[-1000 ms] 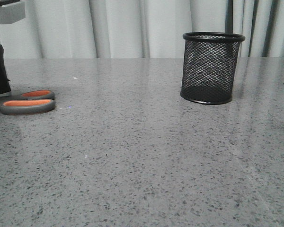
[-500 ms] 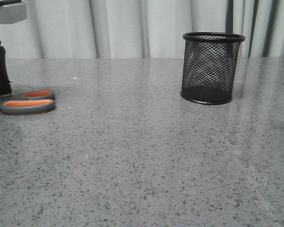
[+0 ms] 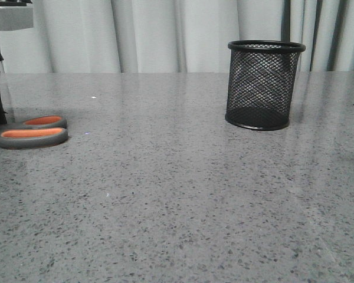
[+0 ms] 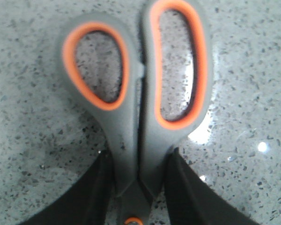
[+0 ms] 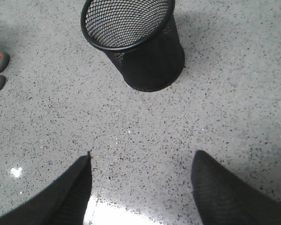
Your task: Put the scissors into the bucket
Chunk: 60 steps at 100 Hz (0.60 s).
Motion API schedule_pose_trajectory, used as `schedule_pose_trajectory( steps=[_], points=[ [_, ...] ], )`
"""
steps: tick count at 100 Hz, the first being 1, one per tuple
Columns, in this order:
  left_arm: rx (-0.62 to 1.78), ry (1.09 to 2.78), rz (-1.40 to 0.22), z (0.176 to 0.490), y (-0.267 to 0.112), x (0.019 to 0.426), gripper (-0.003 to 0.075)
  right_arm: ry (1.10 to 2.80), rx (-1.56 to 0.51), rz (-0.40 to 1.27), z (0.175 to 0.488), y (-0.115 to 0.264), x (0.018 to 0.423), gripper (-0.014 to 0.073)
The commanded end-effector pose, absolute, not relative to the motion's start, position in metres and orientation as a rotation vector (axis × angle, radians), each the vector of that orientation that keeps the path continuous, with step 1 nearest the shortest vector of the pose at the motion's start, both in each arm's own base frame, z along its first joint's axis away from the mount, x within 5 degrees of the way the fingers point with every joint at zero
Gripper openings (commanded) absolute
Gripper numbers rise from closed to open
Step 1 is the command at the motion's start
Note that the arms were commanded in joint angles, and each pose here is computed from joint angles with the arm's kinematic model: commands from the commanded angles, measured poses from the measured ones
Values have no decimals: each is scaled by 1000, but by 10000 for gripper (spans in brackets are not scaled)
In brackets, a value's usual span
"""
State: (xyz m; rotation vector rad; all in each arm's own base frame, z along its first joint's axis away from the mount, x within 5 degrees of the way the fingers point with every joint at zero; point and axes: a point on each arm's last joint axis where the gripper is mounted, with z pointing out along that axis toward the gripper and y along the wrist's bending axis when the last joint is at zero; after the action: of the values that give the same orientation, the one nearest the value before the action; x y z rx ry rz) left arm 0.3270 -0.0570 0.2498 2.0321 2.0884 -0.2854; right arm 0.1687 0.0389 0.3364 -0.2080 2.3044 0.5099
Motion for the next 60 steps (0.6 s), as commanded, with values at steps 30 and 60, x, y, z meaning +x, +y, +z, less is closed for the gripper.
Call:
schedule_pose_trajectory(
  steps=[30, 60],
  points=[
    [1902, 2185, -280, 270, -59, 328, -21, 2227, -197, 514, 350, 39, 171, 415],
    [1803, 2065, -67, 341, -72, 316, -21, 2205, -167, 585, 354, 42, 171, 415]
  ],
)
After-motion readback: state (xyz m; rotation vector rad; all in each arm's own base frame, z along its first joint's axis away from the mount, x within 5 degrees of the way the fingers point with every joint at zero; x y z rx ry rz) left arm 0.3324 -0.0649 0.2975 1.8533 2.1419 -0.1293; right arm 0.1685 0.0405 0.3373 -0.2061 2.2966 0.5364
